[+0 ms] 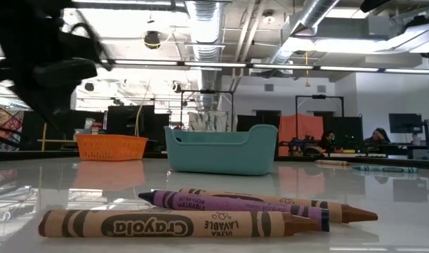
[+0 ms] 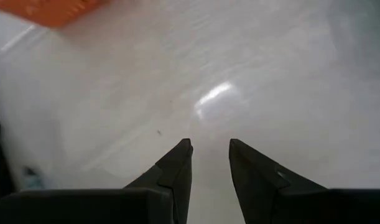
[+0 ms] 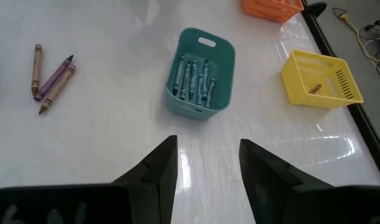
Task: Sort crayons
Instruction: Put the blue crayon into the blue bin
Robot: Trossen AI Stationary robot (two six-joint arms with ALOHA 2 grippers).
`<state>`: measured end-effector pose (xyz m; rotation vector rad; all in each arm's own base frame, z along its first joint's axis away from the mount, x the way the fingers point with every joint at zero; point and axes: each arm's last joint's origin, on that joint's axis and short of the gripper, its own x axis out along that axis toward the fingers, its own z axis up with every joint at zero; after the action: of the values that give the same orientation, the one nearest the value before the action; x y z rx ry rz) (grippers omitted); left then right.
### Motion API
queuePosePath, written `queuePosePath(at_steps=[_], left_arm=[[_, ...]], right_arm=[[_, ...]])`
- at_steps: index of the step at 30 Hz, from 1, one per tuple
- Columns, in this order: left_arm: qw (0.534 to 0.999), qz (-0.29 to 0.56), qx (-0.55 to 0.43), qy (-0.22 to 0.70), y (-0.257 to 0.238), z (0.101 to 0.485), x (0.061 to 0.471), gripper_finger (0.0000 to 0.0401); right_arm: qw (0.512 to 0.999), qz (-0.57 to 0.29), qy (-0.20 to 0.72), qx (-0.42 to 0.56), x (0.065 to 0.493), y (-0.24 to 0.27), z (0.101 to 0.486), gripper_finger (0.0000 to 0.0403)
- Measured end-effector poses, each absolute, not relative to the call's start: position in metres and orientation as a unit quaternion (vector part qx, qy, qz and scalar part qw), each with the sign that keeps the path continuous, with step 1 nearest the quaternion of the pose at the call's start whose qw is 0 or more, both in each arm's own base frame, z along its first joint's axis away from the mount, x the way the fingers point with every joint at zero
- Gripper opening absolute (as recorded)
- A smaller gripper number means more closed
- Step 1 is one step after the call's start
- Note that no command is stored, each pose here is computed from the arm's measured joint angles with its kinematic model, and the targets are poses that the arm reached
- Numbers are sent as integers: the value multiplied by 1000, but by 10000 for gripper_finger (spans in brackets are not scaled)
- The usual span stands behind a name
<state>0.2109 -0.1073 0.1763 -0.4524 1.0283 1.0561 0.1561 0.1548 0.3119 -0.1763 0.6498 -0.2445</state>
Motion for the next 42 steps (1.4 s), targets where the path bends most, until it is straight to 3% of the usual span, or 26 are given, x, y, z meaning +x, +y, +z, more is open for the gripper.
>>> queuePosePath(at_steps=[4,10,14,25,35,42], left_arm=[[706,522,-224,422,-114,168,191,96],[613,601,-241,454,-117,156,157,96],[590,614,-258,456,-120,148,146,101],[613,592,-309,422,-117,132,151,127],[600,624,-267,424,-114,137,140,128],[626,627,-246,393,-114,139,136,128]], right_arm=[[937,-120,318,-86,156,155,312,168],[936,-114,323,-83,156,155,312,168],[935,-113,324,-84,156,155,312,168],[934,-102,329,-99,156,156,312,168],[932,-97,333,-100,156,156,311,168],[934,-96,331,-96,156,157,312,168]])
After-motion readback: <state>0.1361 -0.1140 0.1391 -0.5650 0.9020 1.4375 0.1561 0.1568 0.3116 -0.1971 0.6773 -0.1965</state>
